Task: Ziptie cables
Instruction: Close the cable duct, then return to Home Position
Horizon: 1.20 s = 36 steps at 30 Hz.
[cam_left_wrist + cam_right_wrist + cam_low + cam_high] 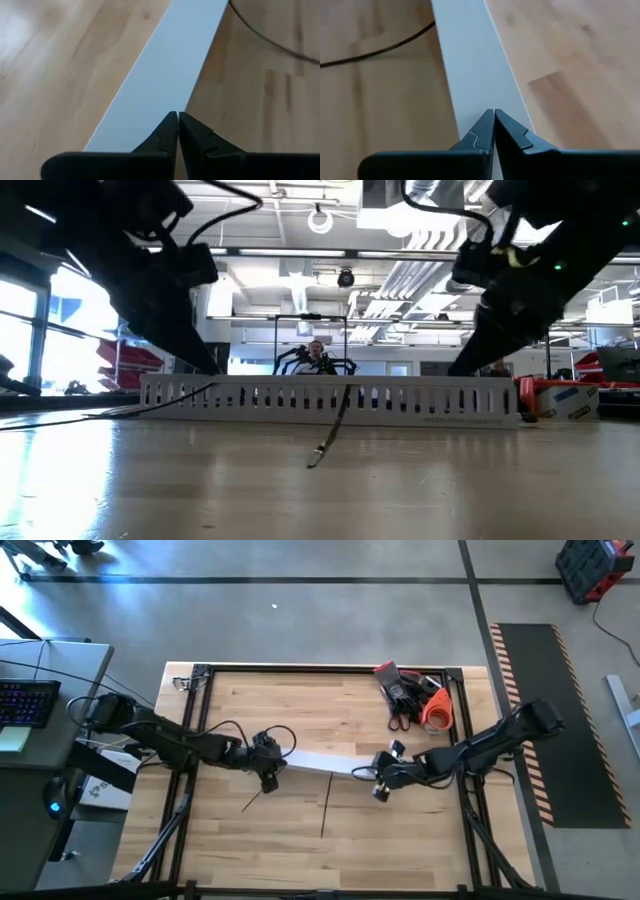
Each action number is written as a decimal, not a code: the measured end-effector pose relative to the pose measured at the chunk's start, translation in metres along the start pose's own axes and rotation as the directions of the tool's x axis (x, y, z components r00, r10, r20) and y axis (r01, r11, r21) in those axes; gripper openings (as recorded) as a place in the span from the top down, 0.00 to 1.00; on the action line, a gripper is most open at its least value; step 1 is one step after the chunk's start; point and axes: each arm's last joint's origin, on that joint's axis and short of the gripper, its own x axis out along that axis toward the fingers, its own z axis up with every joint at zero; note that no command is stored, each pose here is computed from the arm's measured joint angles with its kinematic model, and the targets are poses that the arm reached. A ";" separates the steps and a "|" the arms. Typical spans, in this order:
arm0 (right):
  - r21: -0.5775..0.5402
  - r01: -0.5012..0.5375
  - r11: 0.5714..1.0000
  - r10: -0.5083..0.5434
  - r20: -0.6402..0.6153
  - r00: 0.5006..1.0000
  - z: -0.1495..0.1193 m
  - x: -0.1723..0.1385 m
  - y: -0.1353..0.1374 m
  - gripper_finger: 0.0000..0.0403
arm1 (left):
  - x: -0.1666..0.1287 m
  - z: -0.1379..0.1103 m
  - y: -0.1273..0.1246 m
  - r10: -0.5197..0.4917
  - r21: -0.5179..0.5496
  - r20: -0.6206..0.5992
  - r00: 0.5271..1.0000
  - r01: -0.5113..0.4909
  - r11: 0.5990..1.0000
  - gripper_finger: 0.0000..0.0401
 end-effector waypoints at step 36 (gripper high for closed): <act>0.013 -0.064 0.998 0.053 0.403 0.914 -0.008 -0.102 -0.127 1.00 | -0.110 0.025 0.100 0.136 -0.172 0.343 0.929 -0.080 0.982 1.00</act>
